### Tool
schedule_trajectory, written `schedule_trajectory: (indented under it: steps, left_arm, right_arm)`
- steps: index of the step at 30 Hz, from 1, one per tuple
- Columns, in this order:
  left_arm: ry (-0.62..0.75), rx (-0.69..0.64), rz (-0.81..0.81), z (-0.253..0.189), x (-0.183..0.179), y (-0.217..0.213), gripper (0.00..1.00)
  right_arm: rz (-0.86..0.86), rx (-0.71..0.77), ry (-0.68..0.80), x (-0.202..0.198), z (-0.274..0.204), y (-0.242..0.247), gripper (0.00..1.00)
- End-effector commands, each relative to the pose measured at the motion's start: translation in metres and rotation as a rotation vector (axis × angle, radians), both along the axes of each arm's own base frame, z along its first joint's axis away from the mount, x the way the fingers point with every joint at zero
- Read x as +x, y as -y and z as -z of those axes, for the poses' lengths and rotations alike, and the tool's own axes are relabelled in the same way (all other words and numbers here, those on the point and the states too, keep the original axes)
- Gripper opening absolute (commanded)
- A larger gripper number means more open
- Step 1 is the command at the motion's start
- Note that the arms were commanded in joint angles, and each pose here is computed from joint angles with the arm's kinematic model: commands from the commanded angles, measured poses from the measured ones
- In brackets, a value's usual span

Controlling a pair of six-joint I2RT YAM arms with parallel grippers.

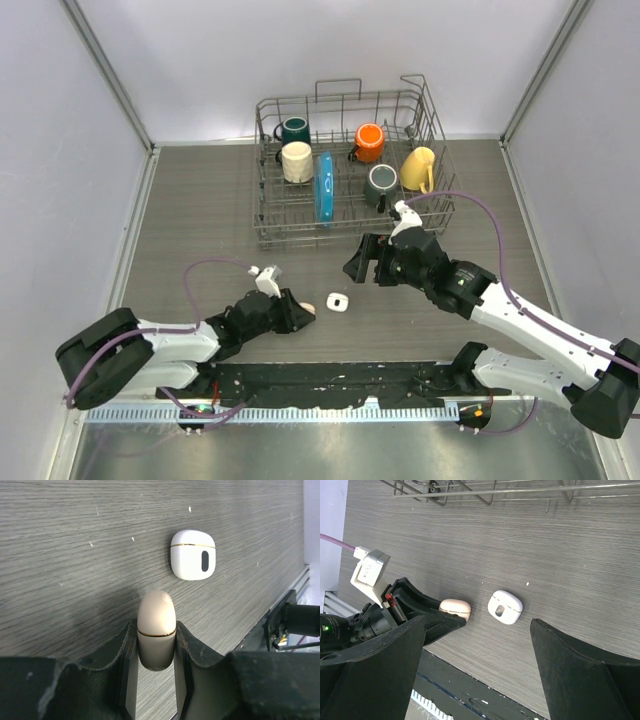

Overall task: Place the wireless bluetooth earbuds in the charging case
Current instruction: Place the charging case at the center of the board.

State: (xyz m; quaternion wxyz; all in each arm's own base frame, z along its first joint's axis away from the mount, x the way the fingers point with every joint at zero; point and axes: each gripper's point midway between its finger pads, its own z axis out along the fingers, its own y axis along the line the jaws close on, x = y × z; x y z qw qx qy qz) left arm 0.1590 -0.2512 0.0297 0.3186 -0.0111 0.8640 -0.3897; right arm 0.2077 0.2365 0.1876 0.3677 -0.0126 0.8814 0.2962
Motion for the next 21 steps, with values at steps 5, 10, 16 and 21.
schedule_trajectory:
  steps: [5, 10, 16, 21]
  left_arm:
    - [0.025, -0.156, 0.046, -0.02, 0.01, 0.032, 0.07]
    - [-0.016, -0.167, 0.059, -0.014, 0.011, 0.043, 0.2]
    - [-0.053, -0.149, -0.021, -0.001, 0.012, 0.028, 0.39]
    - [-0.057, -0.047, -0.07, 0.006, 0.016, 0.013, 0.54]
  right_arm:
    - [0.042, 0.016, 0.033, 0.007, -0.006, 0.003, 0.91]
    - [0.052, 0.004, 0.032, 0.008, -0.004, 0.005, 0.91]
    - [0.065, -0.004, 0.034, 0.007, -0.003, 0.01, 0.91]
    - [0.07, -0.009, 0.034, 0.007, 0.0, 0.012, 0.91]
